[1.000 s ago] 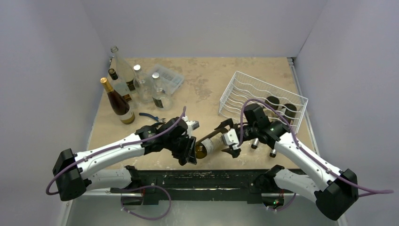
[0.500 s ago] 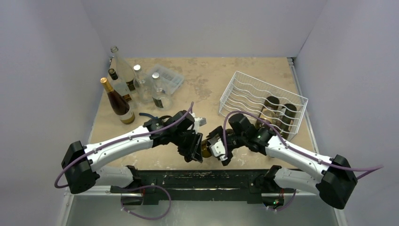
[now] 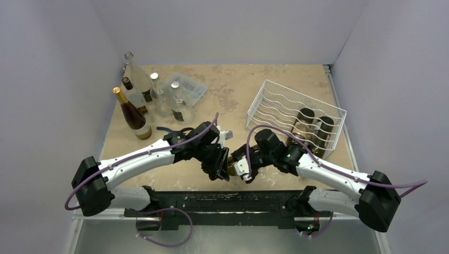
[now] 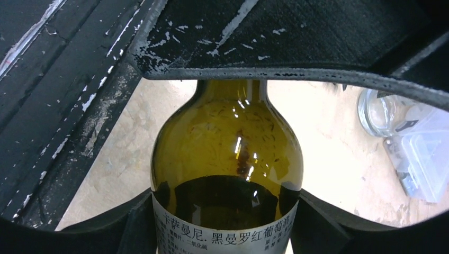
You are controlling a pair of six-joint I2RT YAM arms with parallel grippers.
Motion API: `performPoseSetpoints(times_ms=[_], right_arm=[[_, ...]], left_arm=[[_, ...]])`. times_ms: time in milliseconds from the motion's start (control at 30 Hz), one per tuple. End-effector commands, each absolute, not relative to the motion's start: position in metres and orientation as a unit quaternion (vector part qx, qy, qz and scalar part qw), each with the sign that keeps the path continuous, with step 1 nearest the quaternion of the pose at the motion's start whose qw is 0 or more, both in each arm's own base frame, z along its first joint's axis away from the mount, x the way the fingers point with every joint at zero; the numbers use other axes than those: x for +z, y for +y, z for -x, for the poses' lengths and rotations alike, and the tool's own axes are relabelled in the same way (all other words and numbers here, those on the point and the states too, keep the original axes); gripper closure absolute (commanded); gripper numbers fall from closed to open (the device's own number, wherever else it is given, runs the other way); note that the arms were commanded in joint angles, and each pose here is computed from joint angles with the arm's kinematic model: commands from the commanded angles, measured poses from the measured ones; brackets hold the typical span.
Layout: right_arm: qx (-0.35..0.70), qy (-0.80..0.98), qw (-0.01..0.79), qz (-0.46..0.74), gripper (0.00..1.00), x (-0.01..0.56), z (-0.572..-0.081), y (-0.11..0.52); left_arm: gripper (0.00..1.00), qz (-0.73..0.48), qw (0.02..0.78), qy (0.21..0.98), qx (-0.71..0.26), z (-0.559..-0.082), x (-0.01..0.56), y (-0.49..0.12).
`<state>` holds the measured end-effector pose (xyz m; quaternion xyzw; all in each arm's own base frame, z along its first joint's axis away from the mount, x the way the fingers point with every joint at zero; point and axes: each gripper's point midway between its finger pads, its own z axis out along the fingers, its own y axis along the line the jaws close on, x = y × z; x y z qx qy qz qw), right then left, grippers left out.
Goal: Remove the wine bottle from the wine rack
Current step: Pick up the wine bottle from the wine rack.
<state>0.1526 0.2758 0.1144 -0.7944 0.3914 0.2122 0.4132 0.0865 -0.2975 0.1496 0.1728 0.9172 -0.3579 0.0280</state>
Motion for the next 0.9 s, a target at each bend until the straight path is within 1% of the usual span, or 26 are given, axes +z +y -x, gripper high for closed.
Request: performPoseSetpoints(times_ms=[0,67,133,200,367,533,667,800,867], right_arm=[[0.214,0.386,0.432,0.787,0.36,0.124,-0.156,0.284],[0.220,0.384,0.430,0.787,0.49,0.126,-0.154,0.285],[0.223,0.383,0.429,0.787,0.62,0.127,-0.153,0.286],[0.227,0.384,0.429,0.785,0.67,0.128,-0.153,0.287],[0.249,0.382,0.427,0.781,0.72,0.132,-0.148,0.291],[0.262,0.385,0.425,0.776,0.74,0.134,-0.146,0.291],[0.275,0.386,0.427,0.770,0.77,0.139,-0.145,0.291],[0.283,0.384,0.432,0.765,0.78,0.144,-0.145,0.289],[0.287,0.384,0.434,0.763,0.78,0.147,-0.145,0.288]], left_arm=[[0.96,-0.206,0.090,0.864,-0.450,-0.101,0.200,-0.327],[0.92,-0.202,0.093,0.861,-0.458,-0.102,0.201,-0.326],[0.86,-0.199,0.094,0.857,-0.465,-0.101,0.201,-0.325],[0.77,-0.196,0.095,0.854,-0.473,-0.099,0.201,-0.324],[0.50,-0.180,0.108,0.849,-0.484,-0.097,0.197,-0.318],[0.32,-0.175,0.123,0.846,-0.489,-0.096,0.195,-0.312],[0.24,-0.173,0.141,0.843,-0.489,-0.097,0.196,-0.307],[0.22,-0.172,0.180,0.835,-0.491,-0.100,0.204,-0.299],[0.22,-0.175,0.216,0.827,-0.488,-0.105,0.211,-0.293]])
